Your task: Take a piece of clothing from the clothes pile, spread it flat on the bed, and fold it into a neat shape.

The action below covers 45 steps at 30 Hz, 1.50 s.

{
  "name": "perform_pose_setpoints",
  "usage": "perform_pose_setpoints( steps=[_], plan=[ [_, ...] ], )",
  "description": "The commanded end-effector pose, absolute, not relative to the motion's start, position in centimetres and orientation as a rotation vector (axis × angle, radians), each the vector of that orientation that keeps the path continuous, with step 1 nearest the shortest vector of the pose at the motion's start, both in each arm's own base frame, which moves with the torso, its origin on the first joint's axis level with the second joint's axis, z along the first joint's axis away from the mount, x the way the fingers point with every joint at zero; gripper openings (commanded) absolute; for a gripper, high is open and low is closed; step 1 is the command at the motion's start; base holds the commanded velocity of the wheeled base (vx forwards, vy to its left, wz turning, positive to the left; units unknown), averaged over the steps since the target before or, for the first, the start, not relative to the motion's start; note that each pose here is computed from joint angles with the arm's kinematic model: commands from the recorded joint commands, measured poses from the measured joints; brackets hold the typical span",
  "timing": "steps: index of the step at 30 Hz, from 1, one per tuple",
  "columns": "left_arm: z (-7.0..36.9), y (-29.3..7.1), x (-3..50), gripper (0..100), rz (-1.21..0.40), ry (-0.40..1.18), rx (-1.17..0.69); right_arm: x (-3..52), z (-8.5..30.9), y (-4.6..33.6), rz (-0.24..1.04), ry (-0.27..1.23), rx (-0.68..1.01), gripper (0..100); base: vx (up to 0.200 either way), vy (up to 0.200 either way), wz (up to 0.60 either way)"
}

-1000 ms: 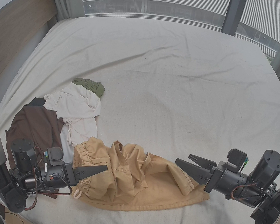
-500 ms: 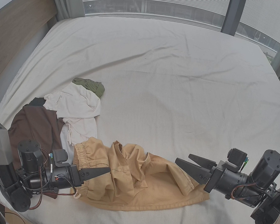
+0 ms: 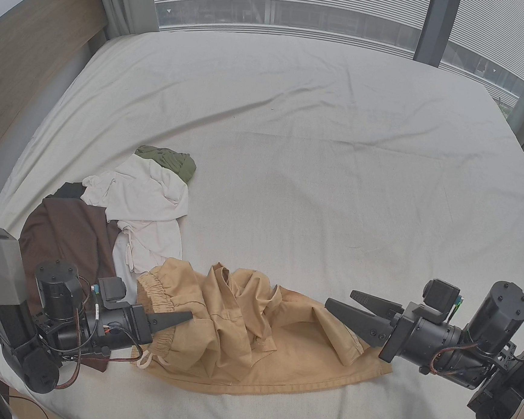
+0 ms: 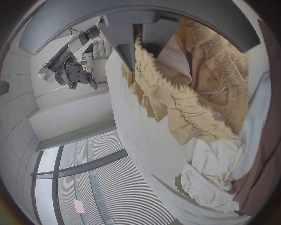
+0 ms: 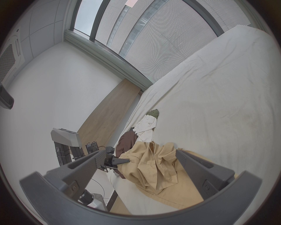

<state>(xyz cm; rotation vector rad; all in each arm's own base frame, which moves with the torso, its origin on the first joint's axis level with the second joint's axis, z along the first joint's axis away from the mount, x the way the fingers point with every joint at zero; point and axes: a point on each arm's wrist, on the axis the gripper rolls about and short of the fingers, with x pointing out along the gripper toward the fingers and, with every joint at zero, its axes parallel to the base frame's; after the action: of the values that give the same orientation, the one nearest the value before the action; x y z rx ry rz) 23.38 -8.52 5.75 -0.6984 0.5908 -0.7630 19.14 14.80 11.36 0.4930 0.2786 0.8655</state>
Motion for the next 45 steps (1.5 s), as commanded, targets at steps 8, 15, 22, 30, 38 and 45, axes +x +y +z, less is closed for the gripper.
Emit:
perform_pose_setpoints(
  steps=[8,15,22,30,38,45],
  plan=[
    [6.8,-7.1,23.7,0,-0.723,0.522,-0.698,22.1,8.6,18.6,0.905,0.353,0.486,100,0.000,0.000,0.00],
    [4.9,-7.2,23.8,0,-0.727,0.556,-0.601,22.9,6.7,20.9,0.947,0.401,0.476,100,0.000,0.000,0.00],
    [4.9,-7.2,23.6,0,-0.730,0.559,-0.589,23.0,7.0,22.5,0.995,0.406,0.494,100,0.000,0.000,0.00],
    [5.1,-7.0,23.6,0,-0.726,0.546,-0.589,24.3,5.9,24.3,0.996,0.448,0.482,100,0.000,0.000,0.00],
    [5.6,-7.0,23.5,0,-0.733,0.528,-0.586,25.7,4.1,25.7,0.982,0.489,0.470,100,0.000,0.000,0.00],
    [5.7,-7.0,23.4,0,-0.739,0.522,-0.585,26.7,3.5,26.2,0.964,0.518,0.464,100,0.000,0.000,0.00]
  ],
)
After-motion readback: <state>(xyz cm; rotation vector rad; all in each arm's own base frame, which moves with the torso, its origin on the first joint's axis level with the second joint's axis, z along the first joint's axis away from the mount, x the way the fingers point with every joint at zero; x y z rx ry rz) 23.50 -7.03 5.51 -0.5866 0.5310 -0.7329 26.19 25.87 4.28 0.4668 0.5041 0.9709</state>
